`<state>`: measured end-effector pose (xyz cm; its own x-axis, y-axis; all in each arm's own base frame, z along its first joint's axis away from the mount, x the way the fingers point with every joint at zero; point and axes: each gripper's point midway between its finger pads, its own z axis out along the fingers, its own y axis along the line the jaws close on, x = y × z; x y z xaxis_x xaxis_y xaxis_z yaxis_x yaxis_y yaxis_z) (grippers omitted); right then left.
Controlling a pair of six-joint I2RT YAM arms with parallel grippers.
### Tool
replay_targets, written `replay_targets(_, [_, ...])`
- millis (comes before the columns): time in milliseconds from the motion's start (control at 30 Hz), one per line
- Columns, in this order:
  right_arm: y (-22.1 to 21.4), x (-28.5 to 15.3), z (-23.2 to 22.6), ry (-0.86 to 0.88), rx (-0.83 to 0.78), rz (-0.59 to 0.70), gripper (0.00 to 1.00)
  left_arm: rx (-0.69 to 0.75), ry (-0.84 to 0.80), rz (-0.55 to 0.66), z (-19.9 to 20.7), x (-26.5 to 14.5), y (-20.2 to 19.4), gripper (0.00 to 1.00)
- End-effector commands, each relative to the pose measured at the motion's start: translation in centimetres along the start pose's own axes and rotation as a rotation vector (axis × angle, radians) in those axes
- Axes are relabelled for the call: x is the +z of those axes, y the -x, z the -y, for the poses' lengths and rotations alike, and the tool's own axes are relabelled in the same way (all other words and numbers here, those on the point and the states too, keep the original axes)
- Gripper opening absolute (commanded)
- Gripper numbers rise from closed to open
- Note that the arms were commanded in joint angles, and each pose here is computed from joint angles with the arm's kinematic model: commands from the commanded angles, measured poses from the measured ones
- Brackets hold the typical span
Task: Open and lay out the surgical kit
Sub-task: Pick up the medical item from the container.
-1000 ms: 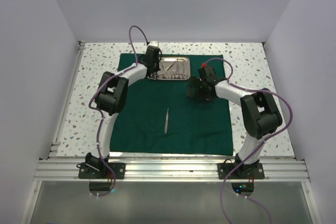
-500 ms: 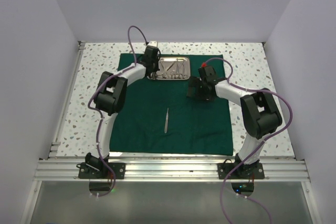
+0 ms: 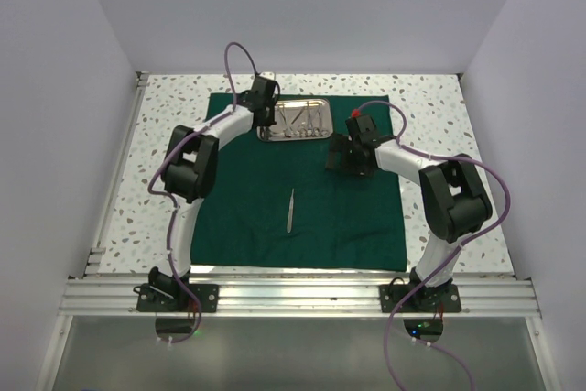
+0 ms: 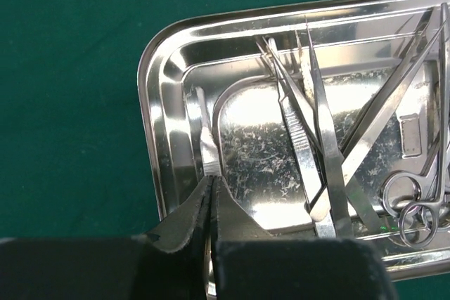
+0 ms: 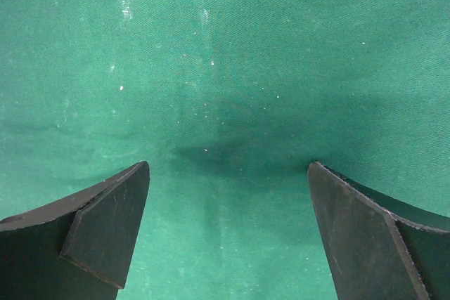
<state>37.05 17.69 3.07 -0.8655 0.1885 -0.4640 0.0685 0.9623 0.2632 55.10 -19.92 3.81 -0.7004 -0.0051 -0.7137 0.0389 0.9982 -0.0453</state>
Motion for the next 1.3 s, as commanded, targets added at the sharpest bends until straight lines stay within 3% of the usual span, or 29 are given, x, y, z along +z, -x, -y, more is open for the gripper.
replay_targets(0, [1.2, 0.1, -1.0, 0.028, 0.005, 0.028, 0.98, 0.014, 0.01, 0.016, -0.7, -2.1, 2.0, 0.05])
replay_targets(33, [1.2, 0.1, -0.9, 0.027, 0.008, 0.027, 0.98, 0.018, 0.026, -0.001, -1.0, -1.6, 1.2, 0.11])
replay_targets(67, [1.1, 0.1, -1.0, 0.027, 0.007, 0.026, 0.98, 0.018, 0.031, -0.007, -1.1, -1.4, 0.8, 0.24])
replay_targets(167, [1.2, 0.1, -1.0, 0.027, 0.007, 0.027, 0.98, 0.025, 0.035, -0.045, -1.3, -0.6, -0.9, 0.4])
replay_targets(300, [1.2, 0.2, -0.9, 0.026, 0.008, 0.026, 0.98, 0.026, 0.04, -0.072, -1.4, 0.0, -2.1, 0.48])
replay_targets(500, [1.0, 0.3, -0.9, 0.024, 0.005, 0.02, 0.98, 0.025, -0.002, -0.123, -0.7, 0.3, -3.7, 0.5])
replay_targets(867, [0.9, 0.6, -0.8, 0.02, 0.005, 0.014, 0.98, -0.018, -0.122, -0.31, 1.3, 2.6, -10.6, 0.29])
replay_targets(1000, [0.9, 0.6, -0.7, 0.018, 0.008, 0.015, 0.98, -0.017, -0.112, -0.331, 1.2, 3.3, -11.2, 0.22])
replay_targets(1167, [0.9, 0.6, -0.9, 0.02, 0.007, 0.014, 0.98, -0.01, -0.095, -0.338, 0.9, 3.9, -11.8, 0.0])
replay_targets(1267, [1.0, 0.8, -0.8, 0.018, 0.008, 0.013, 0.98, -0.006, -0.086, -0.332, 0.7, 4.2, -11.7, 0.0])
